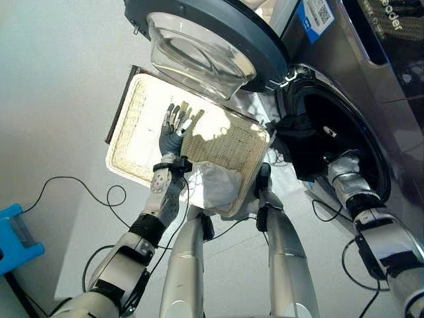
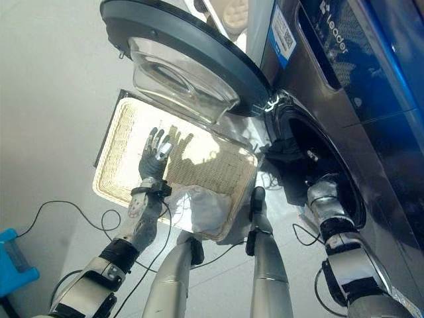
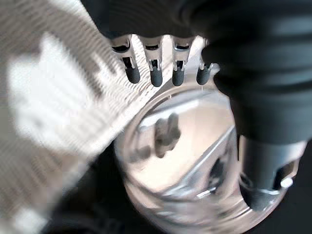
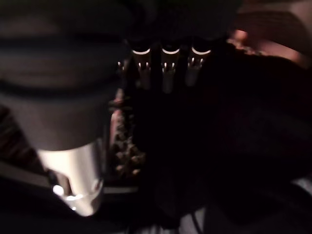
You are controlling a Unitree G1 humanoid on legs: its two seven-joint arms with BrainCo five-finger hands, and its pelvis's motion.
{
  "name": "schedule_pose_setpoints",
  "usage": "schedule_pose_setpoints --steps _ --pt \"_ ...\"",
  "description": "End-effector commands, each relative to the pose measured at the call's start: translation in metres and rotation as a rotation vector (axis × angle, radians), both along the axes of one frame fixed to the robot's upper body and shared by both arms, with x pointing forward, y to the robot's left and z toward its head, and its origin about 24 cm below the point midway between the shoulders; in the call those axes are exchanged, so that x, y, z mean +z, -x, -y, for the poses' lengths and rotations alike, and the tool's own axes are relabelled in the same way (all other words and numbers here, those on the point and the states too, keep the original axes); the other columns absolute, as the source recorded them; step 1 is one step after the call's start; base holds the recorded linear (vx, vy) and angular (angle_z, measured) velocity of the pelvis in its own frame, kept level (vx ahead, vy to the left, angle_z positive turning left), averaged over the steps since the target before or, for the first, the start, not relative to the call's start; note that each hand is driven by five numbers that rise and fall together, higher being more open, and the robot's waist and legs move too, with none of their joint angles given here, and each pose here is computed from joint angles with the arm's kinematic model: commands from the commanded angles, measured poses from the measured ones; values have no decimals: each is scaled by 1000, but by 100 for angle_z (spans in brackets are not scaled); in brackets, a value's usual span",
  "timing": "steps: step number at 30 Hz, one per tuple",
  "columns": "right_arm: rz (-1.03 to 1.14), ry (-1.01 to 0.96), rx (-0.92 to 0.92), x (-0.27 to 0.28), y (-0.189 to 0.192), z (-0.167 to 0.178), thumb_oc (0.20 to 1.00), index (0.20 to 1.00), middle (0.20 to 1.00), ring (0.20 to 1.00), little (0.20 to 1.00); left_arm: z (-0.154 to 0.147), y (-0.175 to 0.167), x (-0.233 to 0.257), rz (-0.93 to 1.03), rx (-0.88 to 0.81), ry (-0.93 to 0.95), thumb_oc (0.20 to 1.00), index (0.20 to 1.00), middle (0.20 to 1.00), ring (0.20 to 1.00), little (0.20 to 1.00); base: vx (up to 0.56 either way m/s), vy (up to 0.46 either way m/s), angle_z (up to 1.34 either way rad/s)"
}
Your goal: Put the clothes into the washing machine.
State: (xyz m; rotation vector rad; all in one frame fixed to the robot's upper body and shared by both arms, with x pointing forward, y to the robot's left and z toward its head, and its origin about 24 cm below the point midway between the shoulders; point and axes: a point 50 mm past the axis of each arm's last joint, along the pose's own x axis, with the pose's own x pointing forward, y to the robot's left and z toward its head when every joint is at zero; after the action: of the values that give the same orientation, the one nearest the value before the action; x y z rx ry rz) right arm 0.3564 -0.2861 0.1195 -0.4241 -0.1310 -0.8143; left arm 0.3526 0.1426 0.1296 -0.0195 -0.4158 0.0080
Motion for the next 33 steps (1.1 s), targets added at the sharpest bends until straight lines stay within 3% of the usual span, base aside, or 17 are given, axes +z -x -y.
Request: schedule_pose_setpoints --steps 1,2,4,5,10,17,21,27,33 --pt "121 25 -25 15 6 9 1000 1000 1000 1000 1000 -11 -3 4 104 254 -518 1000 1000 1000 1000 1000 -6 39 -3" --pt "128 24 -17 15 6 8 1000 1000 1000 1000 1000 -14 -4 3 99 270 -574 1000 1000 1000 1000 1000 -10 61 -4" --pt "166 15 54 12 9 1 1000 1000 1000 1000 1000 -29 -11 -3 80 341 -924 1000 1000 1000 1000 1000 -14 90 -7" --pt "172 10 63 12 9 0 1000 1000 1000 1000 1000 -30 -11 -4 78 337 -974 1000 1000 1000 1000 1000 -11 79 -14" --pt "191 6 171 12 8 -13 1000 1000 1000 1000 1000 -35 -17 -22 -18 161 -1442 1000 1000 1000 1000 1000 3 71 -15" --pt "205 -4 224 17 1 -22 1000 1000 1000 1000 1000 -36 -18 -36 -99 -28 -1625 1000 1000 1000 1000 1000 -4 57 -10" --pt "210 -16 218 23 -5 -19 1000 1000 1000 1000 1000 -25 -18 -38 -101 -134 -1637 1000 1000 1000 1000 1000 1 29 -8" --pt "243 -68 224 32 -10 -17 1000 1000 1000 1000 1000 -3 -13 -34 -14 -325 -1790 1000 1000 1000 1000 1000 0 0 0" --pt "267 -108 230 34 -11 -22 1000 1000 1000 1000 1000 4 -5 -35 -46 -484 -1932 1000 1000 1000 1000 1000 0 0 0"
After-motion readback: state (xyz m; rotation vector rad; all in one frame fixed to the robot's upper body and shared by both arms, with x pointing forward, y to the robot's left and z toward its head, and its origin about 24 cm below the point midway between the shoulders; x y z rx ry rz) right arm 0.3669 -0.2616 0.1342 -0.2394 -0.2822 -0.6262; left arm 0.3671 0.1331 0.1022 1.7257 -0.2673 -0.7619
